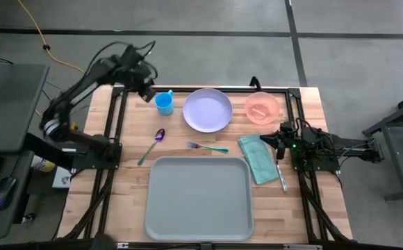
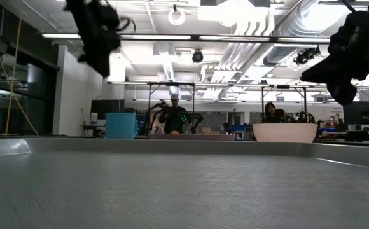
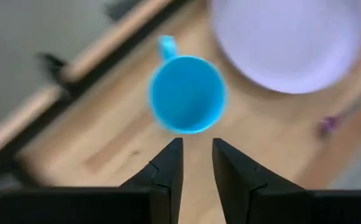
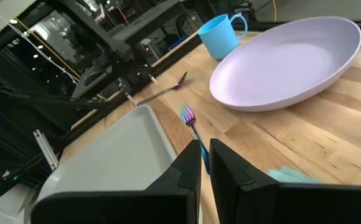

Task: Set up tray
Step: Put the blue mug on the gray serving tray

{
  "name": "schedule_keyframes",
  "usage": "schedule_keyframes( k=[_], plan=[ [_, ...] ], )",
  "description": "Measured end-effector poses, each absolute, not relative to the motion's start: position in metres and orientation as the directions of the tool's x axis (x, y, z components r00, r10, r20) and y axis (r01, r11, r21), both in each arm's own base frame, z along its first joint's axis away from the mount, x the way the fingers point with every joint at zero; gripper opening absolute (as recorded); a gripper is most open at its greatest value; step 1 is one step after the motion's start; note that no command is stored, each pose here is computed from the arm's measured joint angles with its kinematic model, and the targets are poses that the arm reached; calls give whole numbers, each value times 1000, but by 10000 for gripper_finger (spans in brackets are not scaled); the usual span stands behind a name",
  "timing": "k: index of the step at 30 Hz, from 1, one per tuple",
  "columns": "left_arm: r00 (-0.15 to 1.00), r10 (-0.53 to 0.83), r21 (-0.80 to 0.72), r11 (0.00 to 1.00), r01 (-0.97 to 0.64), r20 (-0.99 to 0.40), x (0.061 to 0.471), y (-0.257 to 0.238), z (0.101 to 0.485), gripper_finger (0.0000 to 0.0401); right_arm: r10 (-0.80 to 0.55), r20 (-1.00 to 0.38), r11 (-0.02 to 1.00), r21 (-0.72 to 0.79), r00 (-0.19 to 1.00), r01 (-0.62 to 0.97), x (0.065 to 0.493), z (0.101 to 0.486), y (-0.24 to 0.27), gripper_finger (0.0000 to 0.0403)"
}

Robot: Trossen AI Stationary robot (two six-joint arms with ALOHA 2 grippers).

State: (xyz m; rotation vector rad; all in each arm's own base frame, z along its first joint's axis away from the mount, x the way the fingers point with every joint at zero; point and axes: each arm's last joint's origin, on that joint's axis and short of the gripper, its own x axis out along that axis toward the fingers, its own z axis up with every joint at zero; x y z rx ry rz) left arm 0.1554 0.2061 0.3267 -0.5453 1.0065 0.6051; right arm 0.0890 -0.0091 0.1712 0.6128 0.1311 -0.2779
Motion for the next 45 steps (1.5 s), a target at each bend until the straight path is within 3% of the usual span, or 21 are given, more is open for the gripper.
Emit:
schedule_keyframes(
  k=[3, 5, 12, 19, 33, 45],
  plan=[
    [491, 62, -293, 734, -612, -869, 164, 235, 305, 117, -204, -219, 784, 547, 954, 293, 89, 170, -9, 12],
    [459, 33, -289, 735, -613, -888, 171, 249, 291, 117, -191, -226, 786, 548, 955, 287, 89, 169, -8, 12],
    [196, 118, -44, 744, -667, -973, 186, 269, 263, 117, -160, -228, 790, 554, 960, 263, 89, 169, -7, 12],
    [230, 193, 21, 807, -590, -954, 204, 268, 264, 123, -145, -228, 790, 559, 963, 252, 89, 169, -7, 12],
    [227, 200, 53, 850, -524, -953, 211, 271, 256, 275, -141, -232, 765, 591, 962, 255, 89, 168, -7, 12],
    [148, 94, 5, 860, -511, -984, 217, 278, 225, 296, -130, -232, 752, 611, 964, 249, 89, 167, -7, 12]
  ],
)
